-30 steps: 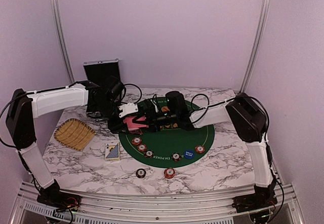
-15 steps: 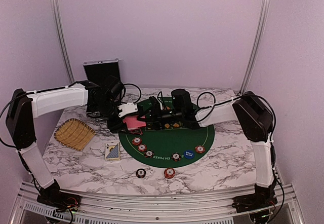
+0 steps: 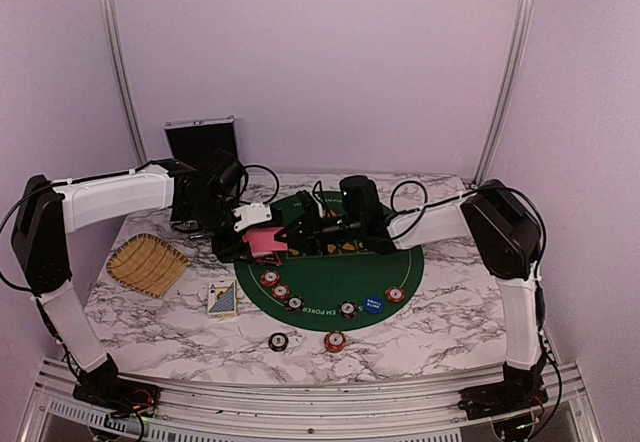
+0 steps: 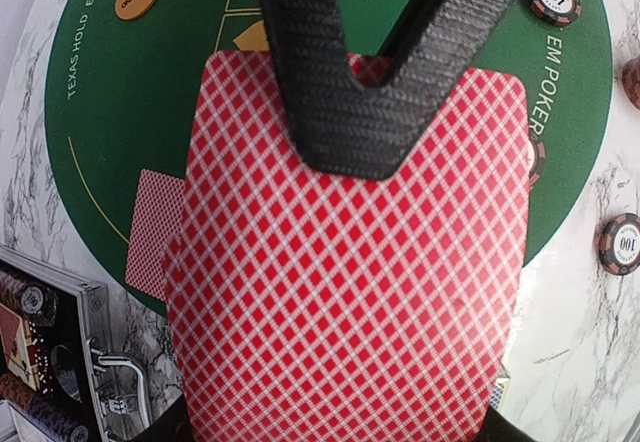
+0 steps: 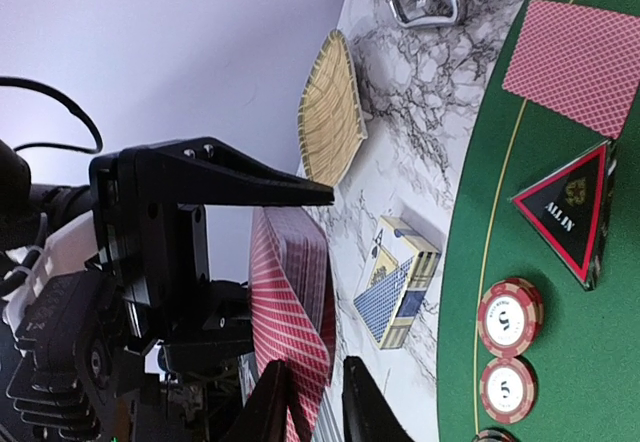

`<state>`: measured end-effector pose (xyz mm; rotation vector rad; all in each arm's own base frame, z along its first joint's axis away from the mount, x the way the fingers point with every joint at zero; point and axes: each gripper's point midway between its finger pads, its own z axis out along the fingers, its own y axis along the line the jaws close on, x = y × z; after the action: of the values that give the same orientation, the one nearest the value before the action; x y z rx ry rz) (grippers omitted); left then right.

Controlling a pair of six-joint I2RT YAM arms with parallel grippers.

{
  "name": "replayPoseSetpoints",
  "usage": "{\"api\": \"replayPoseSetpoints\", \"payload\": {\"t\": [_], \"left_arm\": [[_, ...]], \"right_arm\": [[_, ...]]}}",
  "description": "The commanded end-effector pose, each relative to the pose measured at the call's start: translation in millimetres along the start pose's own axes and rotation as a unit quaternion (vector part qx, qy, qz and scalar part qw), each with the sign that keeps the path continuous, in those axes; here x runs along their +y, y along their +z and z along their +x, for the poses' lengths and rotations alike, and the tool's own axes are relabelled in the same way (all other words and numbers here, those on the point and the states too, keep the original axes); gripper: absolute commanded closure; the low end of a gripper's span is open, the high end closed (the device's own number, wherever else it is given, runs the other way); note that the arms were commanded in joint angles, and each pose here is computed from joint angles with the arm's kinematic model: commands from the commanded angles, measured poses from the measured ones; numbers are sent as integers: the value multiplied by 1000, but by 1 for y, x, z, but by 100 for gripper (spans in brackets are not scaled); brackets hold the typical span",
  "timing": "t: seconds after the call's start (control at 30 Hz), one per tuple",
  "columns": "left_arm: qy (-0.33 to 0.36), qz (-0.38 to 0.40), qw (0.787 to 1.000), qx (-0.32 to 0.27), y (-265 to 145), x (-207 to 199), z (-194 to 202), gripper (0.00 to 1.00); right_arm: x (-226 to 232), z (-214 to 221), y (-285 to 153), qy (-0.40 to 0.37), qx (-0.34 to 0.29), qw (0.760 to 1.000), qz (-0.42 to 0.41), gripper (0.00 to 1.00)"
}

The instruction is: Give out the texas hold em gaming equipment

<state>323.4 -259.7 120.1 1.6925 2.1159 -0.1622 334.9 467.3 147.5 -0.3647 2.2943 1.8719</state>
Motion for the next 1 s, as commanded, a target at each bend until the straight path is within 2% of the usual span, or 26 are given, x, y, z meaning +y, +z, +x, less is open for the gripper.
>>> {"api": "replayPoseSetpoints", "payload": {"t": [0.0,0.17,0.53,0.77,0.97], "left_arm": [[5,-9,1000,-8,-5,6,-6,99],[8,-11,1000,-7,-5,7,-6,99],[10,-14,1000,-2,-4,8,-5,99],[11,-15,1000,-1,-3,9,-5,99],[12,-15,1000,0,-3,9,-5,100]], "right_arm": [[22,-8,-16,-22,-11,1000,-8,83],[22,-6,-19,-21,-9,1000,-11,90],[28,-4,-23,-6,-10,999,-34,95],[29,1,-18,-4,-1,999,-41,75],[28,6,-11,-2,7,999,-43,75]]}}
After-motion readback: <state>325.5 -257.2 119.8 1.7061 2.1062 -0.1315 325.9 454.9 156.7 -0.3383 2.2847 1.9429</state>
